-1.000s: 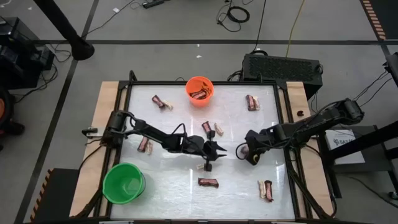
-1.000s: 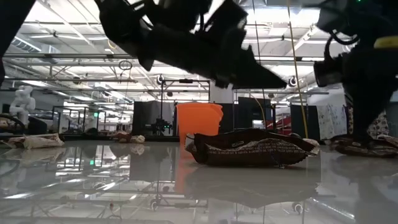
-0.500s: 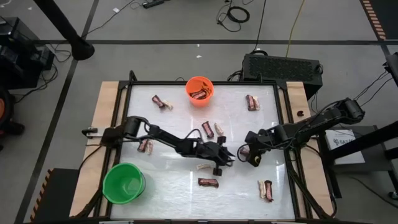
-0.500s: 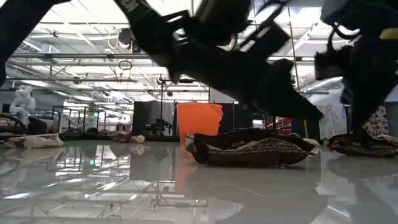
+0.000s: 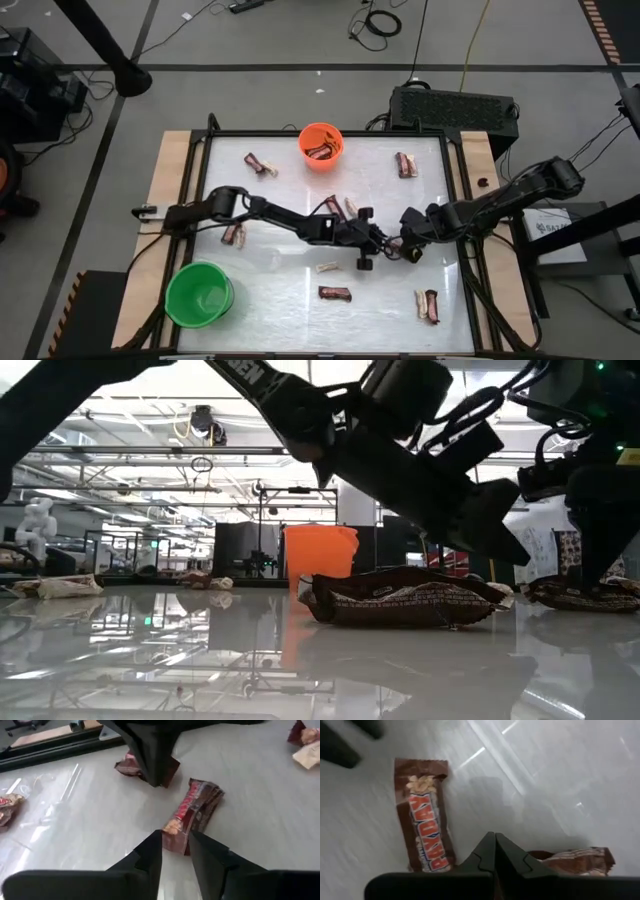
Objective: Sort candy by brand, put in halloween buckets
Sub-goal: Put the brown chocolate bar into the orange bucket
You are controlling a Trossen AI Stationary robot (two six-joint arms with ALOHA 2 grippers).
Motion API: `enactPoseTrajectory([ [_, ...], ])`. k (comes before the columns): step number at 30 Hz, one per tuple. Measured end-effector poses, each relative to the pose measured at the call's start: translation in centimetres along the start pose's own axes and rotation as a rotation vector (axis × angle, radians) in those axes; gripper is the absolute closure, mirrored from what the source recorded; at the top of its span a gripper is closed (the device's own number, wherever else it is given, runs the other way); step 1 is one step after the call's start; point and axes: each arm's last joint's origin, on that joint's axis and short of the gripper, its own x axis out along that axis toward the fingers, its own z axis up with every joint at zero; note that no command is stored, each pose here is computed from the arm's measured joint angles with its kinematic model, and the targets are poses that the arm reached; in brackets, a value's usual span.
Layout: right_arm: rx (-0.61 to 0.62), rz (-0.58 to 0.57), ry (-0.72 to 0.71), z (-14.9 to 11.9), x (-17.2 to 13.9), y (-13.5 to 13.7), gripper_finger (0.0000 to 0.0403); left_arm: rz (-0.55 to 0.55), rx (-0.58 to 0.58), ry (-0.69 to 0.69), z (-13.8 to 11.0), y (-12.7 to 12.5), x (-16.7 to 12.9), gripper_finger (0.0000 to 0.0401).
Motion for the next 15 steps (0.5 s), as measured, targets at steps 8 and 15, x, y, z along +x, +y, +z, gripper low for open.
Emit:
enactPoseTrajectory([
  [8, 0.017, 0.035, -0.019, -0.2, 0.0, 0.6, 0.0403, -0.031, -0.075, -0.033, -0.3, -0.1, 0.4, 0.0183],
  [15, -0.008, 0.054, -0.049, -0.6, 0.7, 2.0, 0.0403, -0.042, -0.14, -0.04, -1.8, -0.3, 1.8, 0.0139],
])
